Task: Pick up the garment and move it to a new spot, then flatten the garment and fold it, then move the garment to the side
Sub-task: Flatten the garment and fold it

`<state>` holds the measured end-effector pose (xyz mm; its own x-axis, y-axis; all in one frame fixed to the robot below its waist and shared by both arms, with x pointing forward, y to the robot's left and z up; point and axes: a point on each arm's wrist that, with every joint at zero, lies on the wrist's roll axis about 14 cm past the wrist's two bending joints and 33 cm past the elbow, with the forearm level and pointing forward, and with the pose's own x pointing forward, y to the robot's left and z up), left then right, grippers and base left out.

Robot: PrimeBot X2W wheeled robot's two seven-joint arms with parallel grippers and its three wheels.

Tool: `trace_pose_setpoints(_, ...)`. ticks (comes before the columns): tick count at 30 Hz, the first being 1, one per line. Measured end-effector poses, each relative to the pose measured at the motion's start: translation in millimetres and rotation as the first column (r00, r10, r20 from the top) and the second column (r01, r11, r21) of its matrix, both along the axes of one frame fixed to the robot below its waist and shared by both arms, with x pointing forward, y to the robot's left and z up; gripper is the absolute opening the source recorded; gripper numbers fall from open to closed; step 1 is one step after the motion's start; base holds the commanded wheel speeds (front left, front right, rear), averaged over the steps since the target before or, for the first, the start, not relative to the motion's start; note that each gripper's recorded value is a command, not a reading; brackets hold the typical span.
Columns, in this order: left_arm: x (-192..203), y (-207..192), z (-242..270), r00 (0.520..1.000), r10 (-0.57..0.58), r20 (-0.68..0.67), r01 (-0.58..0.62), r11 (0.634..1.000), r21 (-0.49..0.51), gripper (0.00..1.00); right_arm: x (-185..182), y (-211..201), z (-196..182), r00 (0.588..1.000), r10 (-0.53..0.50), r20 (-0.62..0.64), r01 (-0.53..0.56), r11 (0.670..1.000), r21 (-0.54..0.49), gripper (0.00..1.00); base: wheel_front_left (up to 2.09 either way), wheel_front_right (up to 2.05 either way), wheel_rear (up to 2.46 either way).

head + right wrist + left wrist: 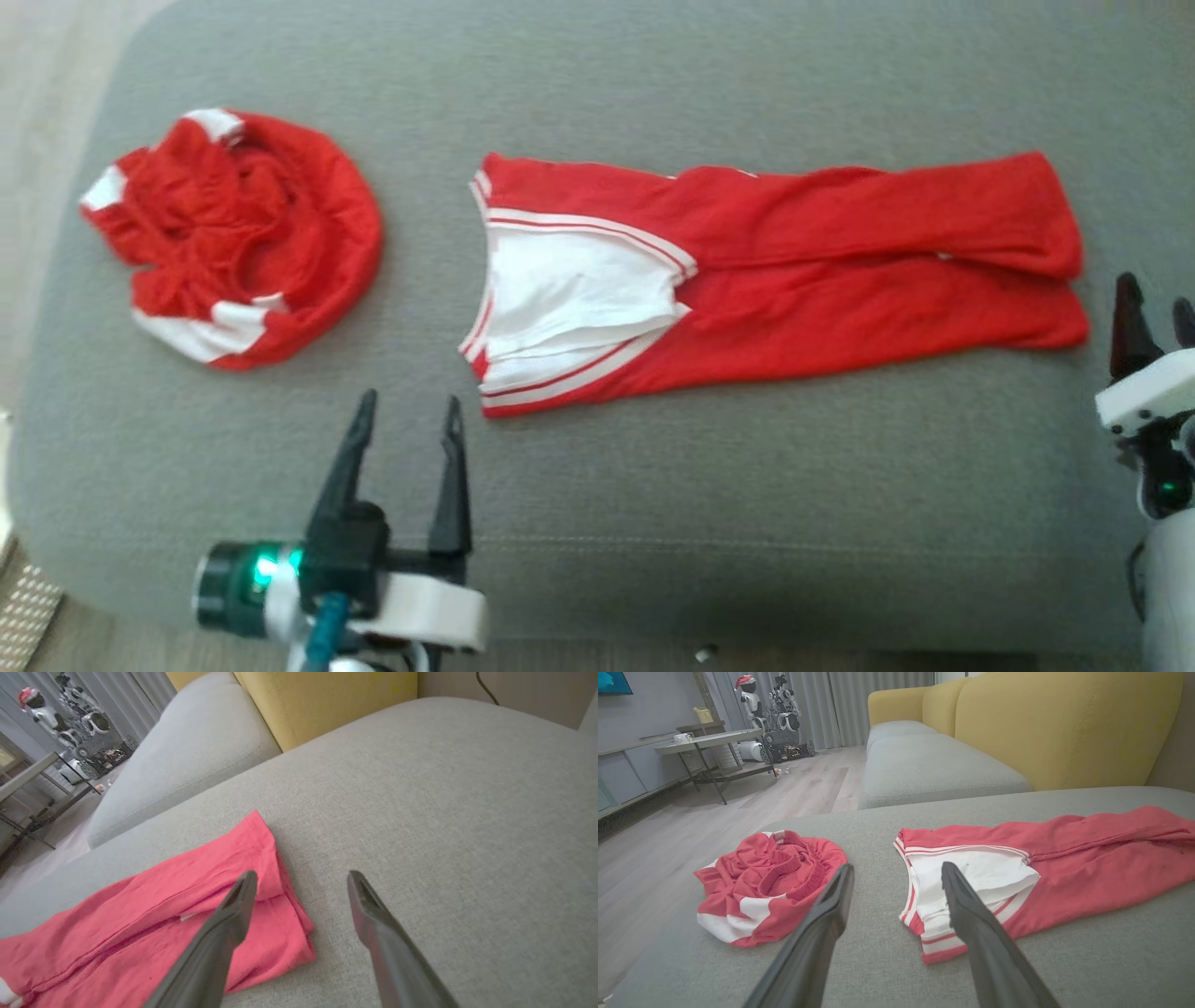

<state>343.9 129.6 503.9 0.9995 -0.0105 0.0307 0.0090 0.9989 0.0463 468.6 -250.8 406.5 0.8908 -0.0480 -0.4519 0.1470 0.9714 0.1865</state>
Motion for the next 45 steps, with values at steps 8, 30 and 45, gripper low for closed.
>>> trace_pose_setpoints(8,-11.2,-5.1,2.8,0.999,-0.025,0.033,0.023,0.998,0.060,1.00,35.8,2.8,-0.2,0.993,0.029,-0.113,-0.040,0.994,-0.100,1.00,0.00,0.00,0.00)
trace_pose_setpoints(30,0.3,-3.7,-13.1,1.000,-0.019,-0.006,0.019,0.997,0.079,1.00,28.7,20.2,-46.8,0.910,0.072,-0.409,-0.138,0.981,-0.133,0.00,0.00,0.00,0.00)
trace_pose_setpoints(45,16.5,-48.6,-5.4,0.982,-0.186,0.034,0.184,0.981,0.057,1.00,6.1,-113.7,34.9,0.949,-0.112,-0.295,-0.051,0.868,-0.494,0.00,0.00,0.00,0.00)
